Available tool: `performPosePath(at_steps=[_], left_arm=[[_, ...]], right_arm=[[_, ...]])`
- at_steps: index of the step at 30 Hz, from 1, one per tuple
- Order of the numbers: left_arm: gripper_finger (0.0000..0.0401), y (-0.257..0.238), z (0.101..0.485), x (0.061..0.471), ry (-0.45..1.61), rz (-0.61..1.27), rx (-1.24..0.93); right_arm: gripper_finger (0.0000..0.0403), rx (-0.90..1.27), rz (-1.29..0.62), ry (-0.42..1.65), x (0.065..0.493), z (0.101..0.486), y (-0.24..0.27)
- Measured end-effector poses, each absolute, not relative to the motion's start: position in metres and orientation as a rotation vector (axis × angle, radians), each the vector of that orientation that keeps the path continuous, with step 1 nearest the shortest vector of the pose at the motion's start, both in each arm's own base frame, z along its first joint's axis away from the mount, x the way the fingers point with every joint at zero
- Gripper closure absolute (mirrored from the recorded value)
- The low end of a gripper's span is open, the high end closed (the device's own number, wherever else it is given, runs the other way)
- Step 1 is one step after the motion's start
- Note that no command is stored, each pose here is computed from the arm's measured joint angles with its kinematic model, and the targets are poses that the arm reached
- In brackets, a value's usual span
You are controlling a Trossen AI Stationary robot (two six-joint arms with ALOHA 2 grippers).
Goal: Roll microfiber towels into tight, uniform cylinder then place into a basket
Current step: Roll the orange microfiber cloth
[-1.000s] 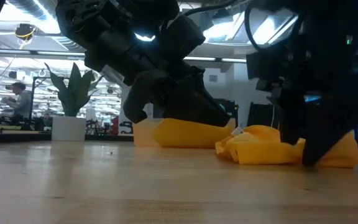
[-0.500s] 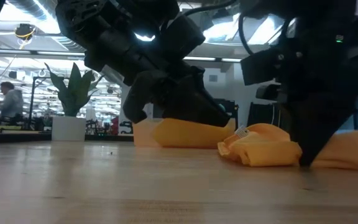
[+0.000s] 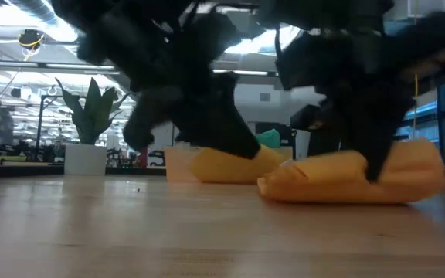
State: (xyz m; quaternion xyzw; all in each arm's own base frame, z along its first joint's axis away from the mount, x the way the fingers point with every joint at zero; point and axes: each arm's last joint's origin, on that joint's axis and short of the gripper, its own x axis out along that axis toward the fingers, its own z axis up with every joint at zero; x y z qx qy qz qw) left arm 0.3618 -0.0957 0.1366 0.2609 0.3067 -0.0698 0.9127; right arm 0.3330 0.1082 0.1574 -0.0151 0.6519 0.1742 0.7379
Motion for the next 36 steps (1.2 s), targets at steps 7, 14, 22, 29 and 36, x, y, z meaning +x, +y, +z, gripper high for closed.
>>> performPosePath(at_steps=[7,14,22,29,36], left_arm=[[0.0341,-0.118,0.159,0.348,0.599,-0.205,0.560],[0.0341,-0.127,0.162,0.344,0.574,-0.272,0.595],[0.0341,-0.129,0.162,0.344,0.568,-0.274,0.604],[0.0341,-0.144,0.163,0.338,0.546,-0.266,0.688],[0.0341,-0.124,0.164,0.346,0.564,-0.225,0.658]], right_arm=[[0.0393,0.089,0.526,1.313,0.343,0.173,0.086],[0.0393,0.214,0.648,1.210,0.350,0.168,0.058],[0.0390,0.236,0.605,1.166,0.356,0.169,0.039],[0.0392,0.232,0.598,1.145,0.358,0.168,0.028],[0.0392,0.252,0.616,1.133,0.358,0.168,0.026]])
